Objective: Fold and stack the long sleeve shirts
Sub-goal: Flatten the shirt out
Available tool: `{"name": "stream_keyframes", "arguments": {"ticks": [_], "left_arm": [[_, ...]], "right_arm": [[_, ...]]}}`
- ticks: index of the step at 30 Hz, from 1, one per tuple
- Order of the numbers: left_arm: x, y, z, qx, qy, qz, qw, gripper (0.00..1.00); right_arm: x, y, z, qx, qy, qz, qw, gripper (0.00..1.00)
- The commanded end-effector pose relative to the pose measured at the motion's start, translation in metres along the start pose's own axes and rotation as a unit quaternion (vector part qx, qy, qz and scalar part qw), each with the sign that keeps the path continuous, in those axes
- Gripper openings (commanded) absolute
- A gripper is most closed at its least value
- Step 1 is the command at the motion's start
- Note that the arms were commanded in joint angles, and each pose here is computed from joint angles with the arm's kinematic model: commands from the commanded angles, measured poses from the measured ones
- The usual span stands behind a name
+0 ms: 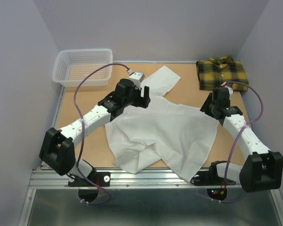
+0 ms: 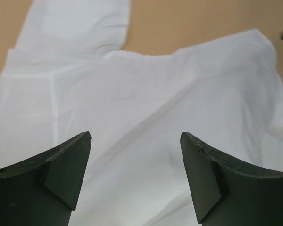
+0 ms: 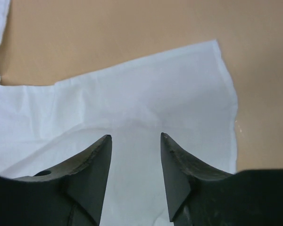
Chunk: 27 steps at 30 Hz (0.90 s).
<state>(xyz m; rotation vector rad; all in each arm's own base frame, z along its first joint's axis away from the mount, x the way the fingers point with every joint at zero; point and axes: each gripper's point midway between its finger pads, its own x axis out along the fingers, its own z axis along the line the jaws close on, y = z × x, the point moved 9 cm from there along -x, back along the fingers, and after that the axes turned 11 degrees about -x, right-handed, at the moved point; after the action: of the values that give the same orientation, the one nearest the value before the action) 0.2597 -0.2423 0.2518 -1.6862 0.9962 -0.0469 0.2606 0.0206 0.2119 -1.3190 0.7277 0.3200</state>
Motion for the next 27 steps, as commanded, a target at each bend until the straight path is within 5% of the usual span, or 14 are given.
{"name": "stream_keyframes", "arguments": {"ticks": [1,10,18,24,27], "left_arm": [[0.014,-0.004,0.063,-0.121,-0.134,-0.045,0.983,0.87],[0.033,0.045,0.148,-0.222,-0.247,0.006,0.943,0.86],[0.018,0.087,0.175,-0.308,-0.281,0.041,0.908,0.86],[-0.006,0.118,0.191,-0.413,-0.272,0.037,0.868,0.86],[-0.010,0.109,0.189,-0.427,-0.249,0.019,0.869,0.86]], "right_arm": [[0.019,0.030,0.004,0.042,0.002,0.073,0.996,0.49],[0.069,0.052,0.015,0.039,-0.007,0.114,0.993,0.48],[0.113,0.054,0.022,0.010,0.009,0.134,0.991,0.50],[0.157,0.034,0.033,-0.035,0.025,0.129,0.991,0.52],[0.188,-0.002,0.050,-0.055,0.013,0.098,0.994,0.54]]}}
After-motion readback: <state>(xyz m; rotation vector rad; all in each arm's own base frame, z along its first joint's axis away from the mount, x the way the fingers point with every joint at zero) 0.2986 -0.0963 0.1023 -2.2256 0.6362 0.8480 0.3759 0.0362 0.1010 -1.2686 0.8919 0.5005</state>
